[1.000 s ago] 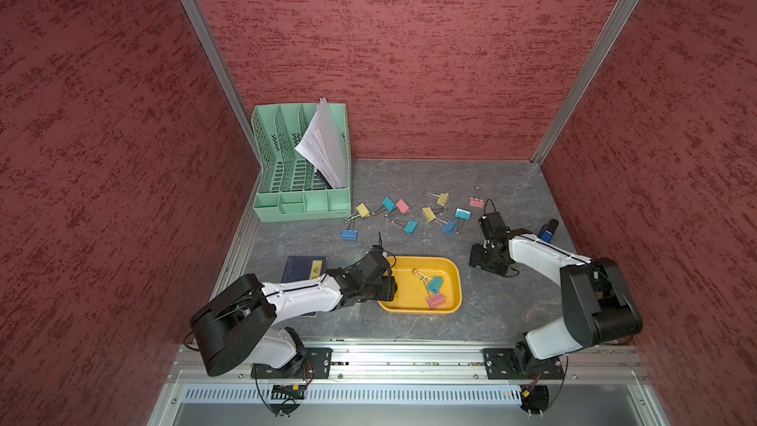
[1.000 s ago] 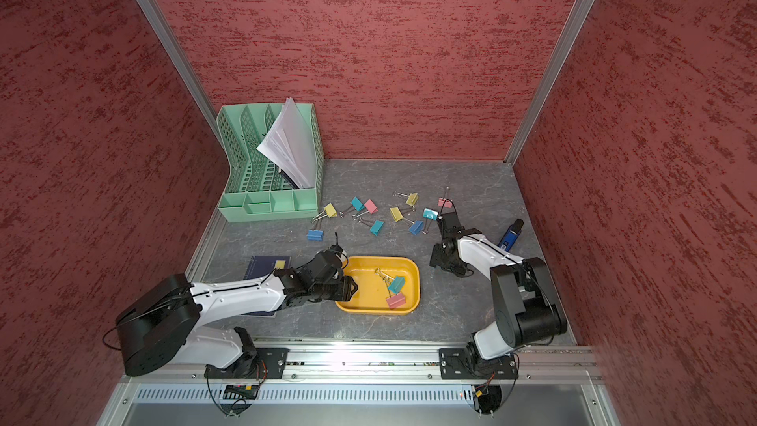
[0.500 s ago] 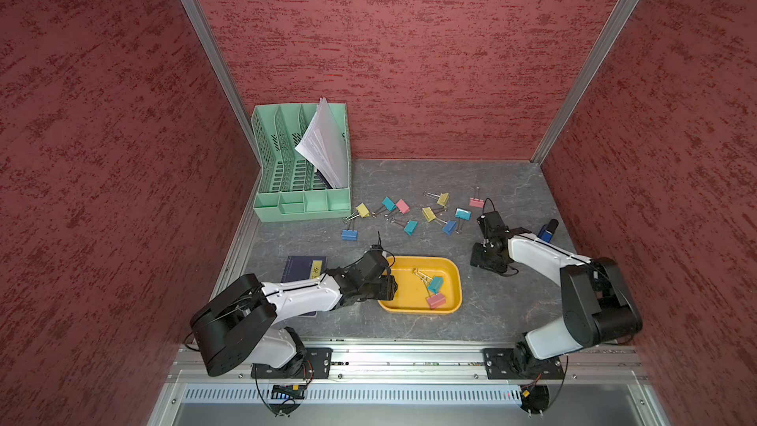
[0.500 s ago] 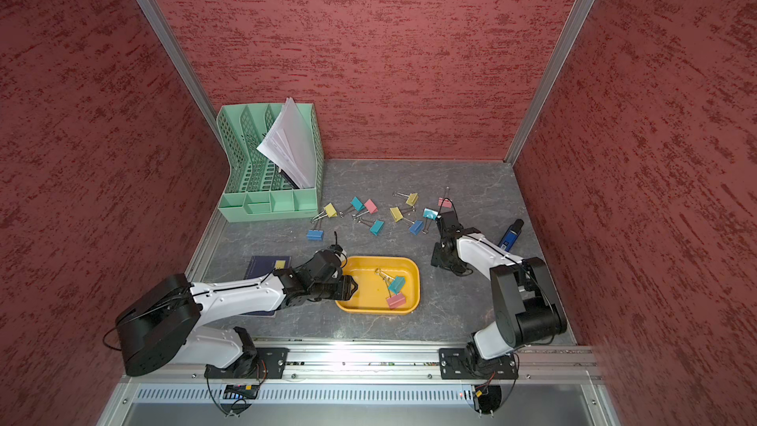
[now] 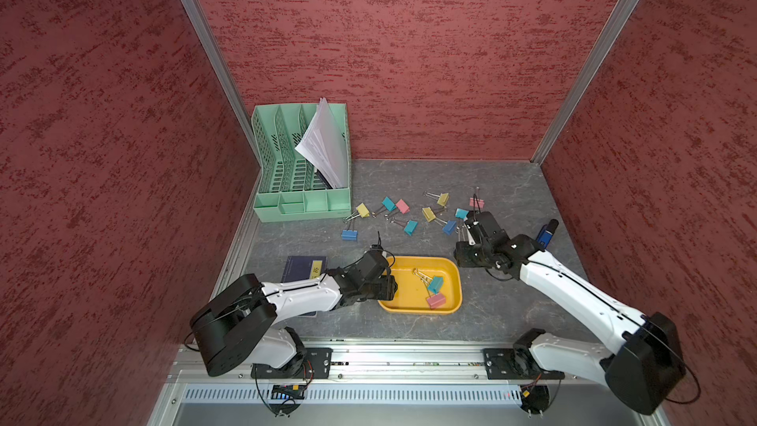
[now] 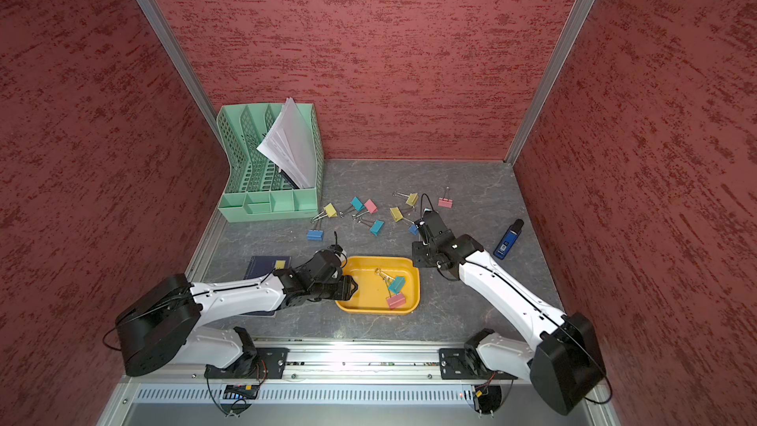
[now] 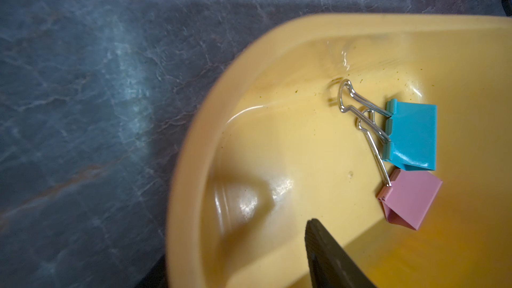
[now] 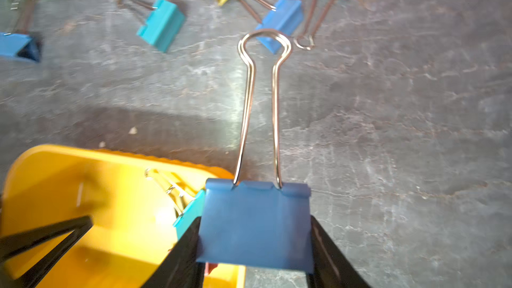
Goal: Put the binder clips in the storage box
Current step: Place the binder clip in the storage box.
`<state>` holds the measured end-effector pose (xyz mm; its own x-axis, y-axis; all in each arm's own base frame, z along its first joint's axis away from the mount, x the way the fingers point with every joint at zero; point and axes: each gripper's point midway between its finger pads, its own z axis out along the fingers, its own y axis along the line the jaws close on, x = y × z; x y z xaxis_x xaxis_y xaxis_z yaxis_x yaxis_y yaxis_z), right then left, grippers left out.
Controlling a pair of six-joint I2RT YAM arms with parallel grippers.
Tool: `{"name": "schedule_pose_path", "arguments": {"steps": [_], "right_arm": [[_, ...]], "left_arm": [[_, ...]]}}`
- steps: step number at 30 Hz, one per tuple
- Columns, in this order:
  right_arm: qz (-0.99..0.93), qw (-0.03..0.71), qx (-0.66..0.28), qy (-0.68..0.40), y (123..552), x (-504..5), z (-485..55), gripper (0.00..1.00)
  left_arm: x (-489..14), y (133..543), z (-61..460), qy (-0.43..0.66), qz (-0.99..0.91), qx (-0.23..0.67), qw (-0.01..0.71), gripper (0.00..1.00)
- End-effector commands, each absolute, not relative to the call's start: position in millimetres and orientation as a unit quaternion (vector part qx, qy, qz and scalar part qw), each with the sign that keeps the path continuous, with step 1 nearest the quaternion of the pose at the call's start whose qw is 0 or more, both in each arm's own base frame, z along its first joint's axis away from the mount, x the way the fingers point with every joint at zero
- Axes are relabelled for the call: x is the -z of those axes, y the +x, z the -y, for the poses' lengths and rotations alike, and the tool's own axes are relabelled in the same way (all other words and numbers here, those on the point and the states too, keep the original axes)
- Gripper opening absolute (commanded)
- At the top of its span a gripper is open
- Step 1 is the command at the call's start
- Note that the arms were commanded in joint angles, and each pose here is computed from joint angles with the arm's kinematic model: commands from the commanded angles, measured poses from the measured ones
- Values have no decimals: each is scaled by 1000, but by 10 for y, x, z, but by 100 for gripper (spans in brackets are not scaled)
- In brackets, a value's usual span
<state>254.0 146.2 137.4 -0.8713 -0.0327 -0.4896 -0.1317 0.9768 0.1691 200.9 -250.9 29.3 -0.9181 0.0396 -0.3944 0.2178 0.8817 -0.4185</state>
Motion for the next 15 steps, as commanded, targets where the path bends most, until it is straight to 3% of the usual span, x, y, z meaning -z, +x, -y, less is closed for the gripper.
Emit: {"name": "schedule_pose_path", "arguments": {"steps": [1, 4, 15], "right_arm": [[-954, 246, -134, -103, 2319, -1514, -1668, 47], [-946, 233, -162, -157, 2148, -1505, -1875, 46], [-949, 139, -126, -252, 1783, -1024, -2114, 47]], "left_arm": [[-178, 1953, 2397, 65, -960, 211, 174, 63], [-174, 1955, 2404, 67, -960, 210, 173, 63], [-150, 1960, 2397, 65, -961, 208, 171, 63]]}}
